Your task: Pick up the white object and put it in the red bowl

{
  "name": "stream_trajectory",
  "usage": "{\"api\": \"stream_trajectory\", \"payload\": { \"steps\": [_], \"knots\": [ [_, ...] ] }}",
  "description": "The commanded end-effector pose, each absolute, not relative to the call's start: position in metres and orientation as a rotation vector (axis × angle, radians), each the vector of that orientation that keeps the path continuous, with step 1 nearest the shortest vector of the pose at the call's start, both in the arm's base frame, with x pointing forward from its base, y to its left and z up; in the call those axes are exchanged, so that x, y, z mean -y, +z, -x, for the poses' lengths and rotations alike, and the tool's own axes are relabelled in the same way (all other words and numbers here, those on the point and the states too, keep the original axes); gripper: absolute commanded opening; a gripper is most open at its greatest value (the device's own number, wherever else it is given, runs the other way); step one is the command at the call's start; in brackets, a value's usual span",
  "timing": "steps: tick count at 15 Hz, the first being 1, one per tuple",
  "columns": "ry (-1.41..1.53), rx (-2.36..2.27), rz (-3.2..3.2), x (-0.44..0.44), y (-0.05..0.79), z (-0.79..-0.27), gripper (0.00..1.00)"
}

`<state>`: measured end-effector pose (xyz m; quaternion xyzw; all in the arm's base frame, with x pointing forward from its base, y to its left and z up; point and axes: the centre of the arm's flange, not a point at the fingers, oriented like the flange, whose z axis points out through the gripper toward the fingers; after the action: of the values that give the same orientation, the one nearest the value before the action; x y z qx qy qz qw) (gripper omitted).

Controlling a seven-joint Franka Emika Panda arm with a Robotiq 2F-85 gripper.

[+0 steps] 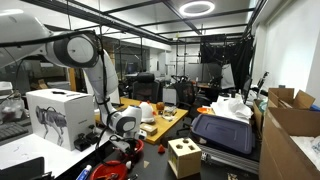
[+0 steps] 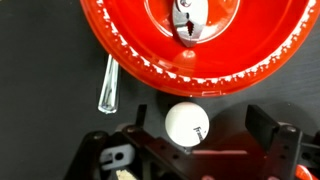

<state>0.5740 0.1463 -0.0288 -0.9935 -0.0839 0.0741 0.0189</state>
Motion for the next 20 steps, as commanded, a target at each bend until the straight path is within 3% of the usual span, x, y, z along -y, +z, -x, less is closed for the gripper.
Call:
{"api": "stream_trajectory", "payload": {
  "steps": [1,20],
  "knots": [
    [0.149,0.254,3.1,-0.15,-0.038,-0.578,1.0],
    [0.13,0.233,3.072,-0.14,-0.032,-0.587,1.0]
  ]
}}
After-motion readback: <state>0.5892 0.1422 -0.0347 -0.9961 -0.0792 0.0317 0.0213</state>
